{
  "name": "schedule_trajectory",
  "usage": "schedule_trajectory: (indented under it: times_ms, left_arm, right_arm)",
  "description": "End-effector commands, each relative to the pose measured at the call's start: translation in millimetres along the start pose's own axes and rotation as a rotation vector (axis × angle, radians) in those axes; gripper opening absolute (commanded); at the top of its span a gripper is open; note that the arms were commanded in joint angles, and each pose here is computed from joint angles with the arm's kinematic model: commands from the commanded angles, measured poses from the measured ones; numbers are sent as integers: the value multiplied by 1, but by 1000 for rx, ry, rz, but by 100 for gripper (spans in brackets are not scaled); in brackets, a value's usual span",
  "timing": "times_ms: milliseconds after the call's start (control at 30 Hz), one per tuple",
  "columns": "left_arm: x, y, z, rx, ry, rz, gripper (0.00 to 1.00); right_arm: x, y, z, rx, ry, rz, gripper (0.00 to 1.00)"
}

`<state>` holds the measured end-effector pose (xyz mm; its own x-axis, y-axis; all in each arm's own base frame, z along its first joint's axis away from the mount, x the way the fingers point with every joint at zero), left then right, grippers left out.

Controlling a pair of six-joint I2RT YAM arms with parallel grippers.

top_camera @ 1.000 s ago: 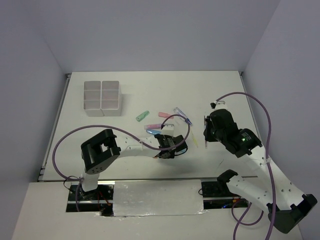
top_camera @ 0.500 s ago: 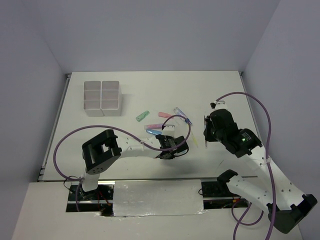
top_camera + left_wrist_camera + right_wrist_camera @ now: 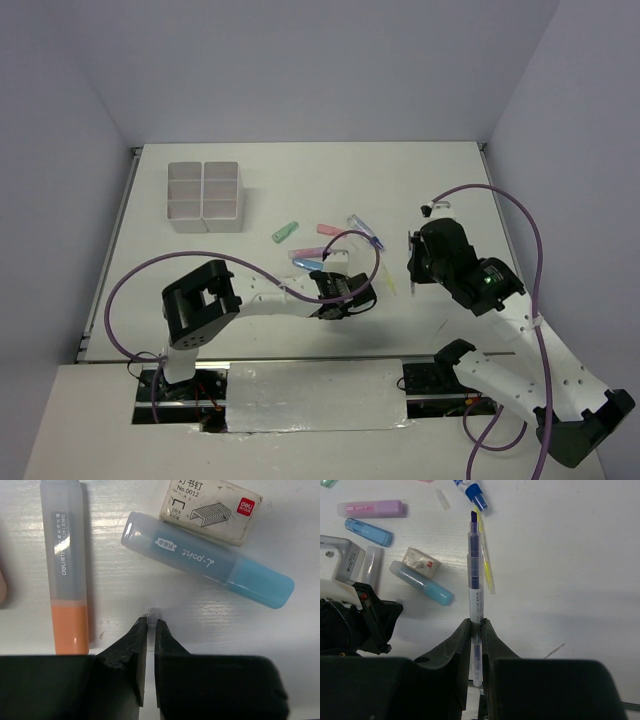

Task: Sort the stationery into containers
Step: Close the pen cap on the pen.

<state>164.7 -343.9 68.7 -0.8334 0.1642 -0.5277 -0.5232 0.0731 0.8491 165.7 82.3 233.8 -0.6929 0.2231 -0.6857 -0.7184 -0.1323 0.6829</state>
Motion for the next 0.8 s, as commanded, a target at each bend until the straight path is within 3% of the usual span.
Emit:
schedule_trajectory:
  times_ms: [0, 100, 233, 433, 500, 633, 767]
  left_arm:
    - [32, -14, 11, -21, -27, 97, 0]
    - [26, -3, 10, 35, -12, 62, 0]
    - [-4, 31, 17, 53, 33, -82, 0]
    - [-80, 119, 37, 178, 124, -379, 0]
    - [-98, 136, 47, 192, 123, -450, 0]
    - [-135, 194, 70, 329, 204, -654, 0]
    - [-151, 236, 91, 496, 232, -844, 0]
  right_arm:
    - [-13, 7, 4, -34, -3, -64, 0]
    - [-13, 9, 4, -47, 1, -73, 0]
    - [-15, 15, 12, -147, 9, -97, 0]
    - [-15, 28, 46, -493, 59, -154, 0]
    - [-1, 29, 58, -638, 66, -119, 0]
    - [-2, 54, 75, -858, 12, -263, 0]
    - [10, 65, 91, -1021, -125, -282, 0]
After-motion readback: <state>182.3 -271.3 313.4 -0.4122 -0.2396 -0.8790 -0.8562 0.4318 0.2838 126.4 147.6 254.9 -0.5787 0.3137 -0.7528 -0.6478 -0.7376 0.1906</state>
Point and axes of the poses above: each gripper's point midway between its finger pads, its own y axis back along the fingers, its own z axis along the line the jaws close on, x = y × z, the point moved 6 cm from there along y, back along the fingers, and after that the axes turned 11 degrees about -y, right-handed, at the moved point
